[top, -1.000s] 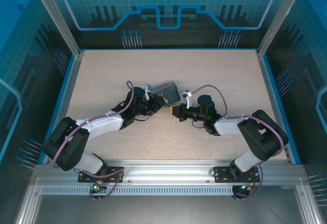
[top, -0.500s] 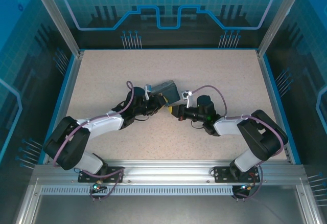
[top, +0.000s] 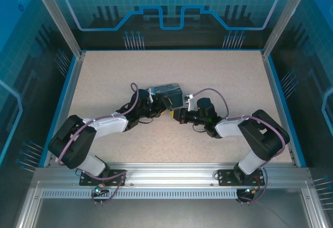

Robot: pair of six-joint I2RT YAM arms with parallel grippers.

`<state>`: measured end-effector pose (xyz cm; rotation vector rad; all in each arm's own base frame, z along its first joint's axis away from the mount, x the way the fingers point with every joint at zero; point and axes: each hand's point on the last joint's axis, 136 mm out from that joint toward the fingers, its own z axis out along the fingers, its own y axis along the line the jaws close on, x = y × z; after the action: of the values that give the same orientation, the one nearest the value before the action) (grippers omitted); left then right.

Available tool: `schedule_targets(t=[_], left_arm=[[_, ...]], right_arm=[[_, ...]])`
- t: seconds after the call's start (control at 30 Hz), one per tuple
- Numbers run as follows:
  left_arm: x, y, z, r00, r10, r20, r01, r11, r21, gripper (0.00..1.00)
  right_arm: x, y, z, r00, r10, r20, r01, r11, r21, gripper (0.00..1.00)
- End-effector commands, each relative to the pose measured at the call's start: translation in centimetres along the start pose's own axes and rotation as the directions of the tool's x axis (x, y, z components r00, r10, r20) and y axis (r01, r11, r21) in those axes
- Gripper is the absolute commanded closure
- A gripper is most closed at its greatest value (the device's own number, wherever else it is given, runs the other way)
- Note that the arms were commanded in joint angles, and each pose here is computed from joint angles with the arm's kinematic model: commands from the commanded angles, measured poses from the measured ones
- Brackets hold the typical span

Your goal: Unlock the padlock with the key

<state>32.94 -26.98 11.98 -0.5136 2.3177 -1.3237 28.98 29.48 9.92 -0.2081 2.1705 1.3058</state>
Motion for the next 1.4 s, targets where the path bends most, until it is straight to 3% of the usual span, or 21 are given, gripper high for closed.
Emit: schedule_targets(t=[0.0, 0.4, 0.67, 0.87, 1.37], left_arm=[[0.4, 0.8, 0.4, 1.0, 0.007, -0.002, -0.007, 1.0, -0.005, 0.53], [1.2, 1.1, 2.1, 0.999, 0.004, -0.032, -0.004, 1.0, -0.01, 0.52], [1.5, 2.5, 2.2, 0.999, -0.02, -0.027, 0.019, 0.999, -0.04, 0.51], [2.1, 3.1, 2.7, 0.999, -0.035, -0.037, 0.033, 0.998, -0.057, 0.46], [2.2, 5.0, -0.2, 0.995, -0.038, 0.098, 0.052, 0.988, -0.143, 0.42]], right_arm=[[0.6, -0.5, 0.2, 1.0, 0.027, 0.008, -0.027, 1.0, 0.015, 1.0], [0.9, -0.5, 0.3, 0.999, 0.031, -0.014, -0.03, 0.999, 0.028, 1.0], [3.5, -4.0, -0.2, 0.98, 0.179, -0.082, -0.162, 0.97, 0.181, 1.0], [3.5, -4.5, -0.3, 0.978, 0.197, -0.067, -0.186, 0.971, 0.149, 1.0], [3.7, -4.8, -0.3, 0.963, 0.262, -0.061, -0.252, 0.958, 0.139, 1.0]])
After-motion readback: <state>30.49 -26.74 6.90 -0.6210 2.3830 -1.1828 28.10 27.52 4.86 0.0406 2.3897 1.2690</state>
